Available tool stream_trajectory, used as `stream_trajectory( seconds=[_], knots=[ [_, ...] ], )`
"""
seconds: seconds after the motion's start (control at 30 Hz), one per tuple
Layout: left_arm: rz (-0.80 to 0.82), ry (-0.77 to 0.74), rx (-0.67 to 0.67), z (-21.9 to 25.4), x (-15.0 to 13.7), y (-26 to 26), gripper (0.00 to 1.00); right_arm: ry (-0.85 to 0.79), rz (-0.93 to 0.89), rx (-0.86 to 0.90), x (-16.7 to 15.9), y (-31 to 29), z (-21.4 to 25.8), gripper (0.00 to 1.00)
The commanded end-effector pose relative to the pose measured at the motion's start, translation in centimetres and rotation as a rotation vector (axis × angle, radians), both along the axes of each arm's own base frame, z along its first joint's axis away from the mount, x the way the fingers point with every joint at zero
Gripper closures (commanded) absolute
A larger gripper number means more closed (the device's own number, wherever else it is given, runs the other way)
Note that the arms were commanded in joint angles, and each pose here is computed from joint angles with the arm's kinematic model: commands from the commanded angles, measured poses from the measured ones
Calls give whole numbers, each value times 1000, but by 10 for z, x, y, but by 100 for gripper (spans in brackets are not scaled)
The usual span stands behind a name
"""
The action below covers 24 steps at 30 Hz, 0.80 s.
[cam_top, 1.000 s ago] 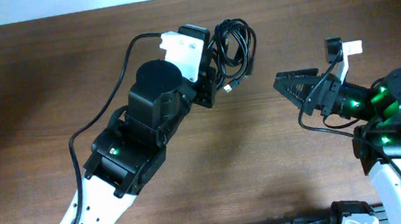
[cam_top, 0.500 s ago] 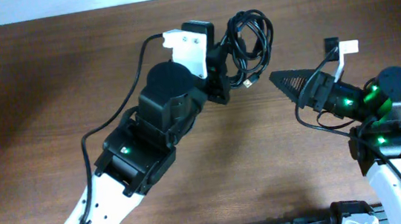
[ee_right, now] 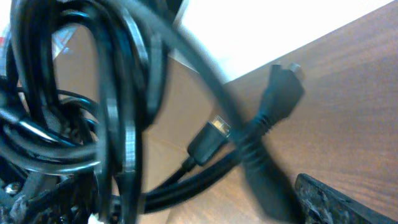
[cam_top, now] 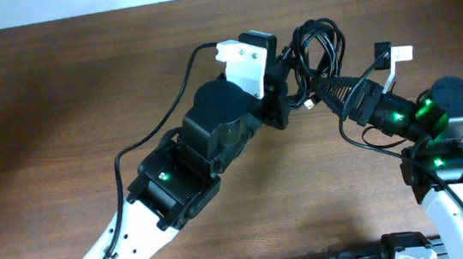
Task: Untangle cables
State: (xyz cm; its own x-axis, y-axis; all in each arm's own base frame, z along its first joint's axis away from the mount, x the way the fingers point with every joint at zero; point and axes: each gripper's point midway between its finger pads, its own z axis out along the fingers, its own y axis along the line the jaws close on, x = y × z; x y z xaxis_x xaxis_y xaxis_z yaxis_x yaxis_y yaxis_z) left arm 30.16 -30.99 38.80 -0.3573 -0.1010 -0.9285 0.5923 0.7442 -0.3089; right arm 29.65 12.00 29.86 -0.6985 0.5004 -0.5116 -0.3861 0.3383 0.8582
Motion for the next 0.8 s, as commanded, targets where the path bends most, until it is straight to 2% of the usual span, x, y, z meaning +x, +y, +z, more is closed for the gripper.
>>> stream_trajectory(
  seconds=[0.0,0.3,0.47,0.77],
  knots=[
    [-69,-37,-78,27,-10,-10,100,-9,-13,-19,1,0,-2,2],
    [-245,-27,-92,28,-34,-29,100,35,-183,-69,21,-20,-19,1],
    [-277,-97,-37,32,-40,-26,100,113,-307,-149,30,-39,-46,2],
    [-253,-192,0,55,-52,5,100,191,-431,-162,32,-83,-63,2]
  ],
)
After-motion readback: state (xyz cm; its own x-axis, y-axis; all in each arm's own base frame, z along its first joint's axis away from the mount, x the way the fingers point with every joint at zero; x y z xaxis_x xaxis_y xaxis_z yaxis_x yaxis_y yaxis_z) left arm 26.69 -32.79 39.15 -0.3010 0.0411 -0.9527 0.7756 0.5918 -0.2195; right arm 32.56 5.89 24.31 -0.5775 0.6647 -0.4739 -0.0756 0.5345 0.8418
